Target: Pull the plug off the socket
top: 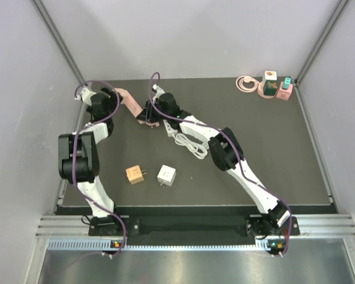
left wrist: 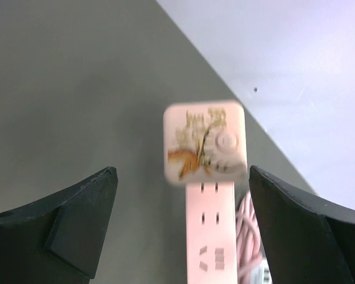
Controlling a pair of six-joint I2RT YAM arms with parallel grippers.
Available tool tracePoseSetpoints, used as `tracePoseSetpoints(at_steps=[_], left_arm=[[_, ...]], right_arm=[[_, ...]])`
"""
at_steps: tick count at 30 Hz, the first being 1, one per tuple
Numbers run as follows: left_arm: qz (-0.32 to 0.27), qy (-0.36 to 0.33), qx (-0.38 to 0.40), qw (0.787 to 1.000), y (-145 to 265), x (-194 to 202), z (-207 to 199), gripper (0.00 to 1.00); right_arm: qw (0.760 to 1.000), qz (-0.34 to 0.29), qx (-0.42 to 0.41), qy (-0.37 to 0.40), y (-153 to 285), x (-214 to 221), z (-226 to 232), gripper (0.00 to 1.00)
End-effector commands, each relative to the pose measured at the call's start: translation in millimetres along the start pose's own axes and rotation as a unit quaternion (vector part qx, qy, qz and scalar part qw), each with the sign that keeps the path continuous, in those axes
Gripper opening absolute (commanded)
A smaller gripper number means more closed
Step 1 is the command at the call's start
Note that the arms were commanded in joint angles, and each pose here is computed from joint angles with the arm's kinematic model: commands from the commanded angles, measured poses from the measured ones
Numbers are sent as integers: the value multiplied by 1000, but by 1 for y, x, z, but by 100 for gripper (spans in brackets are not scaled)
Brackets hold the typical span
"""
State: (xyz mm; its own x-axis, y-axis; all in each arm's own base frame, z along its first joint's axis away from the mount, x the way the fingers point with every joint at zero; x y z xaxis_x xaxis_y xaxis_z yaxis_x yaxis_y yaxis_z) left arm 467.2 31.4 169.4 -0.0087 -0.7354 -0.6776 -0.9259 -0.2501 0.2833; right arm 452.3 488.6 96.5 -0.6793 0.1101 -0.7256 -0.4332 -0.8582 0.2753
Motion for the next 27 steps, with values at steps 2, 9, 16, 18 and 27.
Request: tracePoseSetpoints(at_steps=[2,9,16,18,27], left_arm=[[-43,42,58,997,-29,-21,-17,93],[-17,38,76,996,-52,-8,-14,89],[-1,6,93,996,-48,-9,-18,53],[18,-18,103,994,-41,-7,-20,37],[72,27,107,991,-2,-24,-25,0]], right_arm=[[1000,-10,4,16,3,-8,1,0],[1000,-13,3,15,2,-10,1,0],[1000,-14,7,15,1,-9,-1,0],[1000,-14,13,18,1,-9,-2,0],[989,-16,145,34,12,-15,-19,0]])
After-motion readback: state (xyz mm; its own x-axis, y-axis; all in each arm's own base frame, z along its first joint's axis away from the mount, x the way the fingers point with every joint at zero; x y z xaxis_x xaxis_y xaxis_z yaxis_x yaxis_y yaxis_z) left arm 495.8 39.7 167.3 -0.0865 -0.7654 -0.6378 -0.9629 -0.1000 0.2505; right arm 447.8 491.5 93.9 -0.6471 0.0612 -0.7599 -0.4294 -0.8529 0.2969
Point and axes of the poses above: each gripper's point midway between its finger pads, its own y axis back along the fingers, its own z axis along the line the jaws close on, x = y × z, the point moved 7 cm from there along y, back along the fingers, and after that the axes turned 3 degrees about y, right-handed, at the moved point
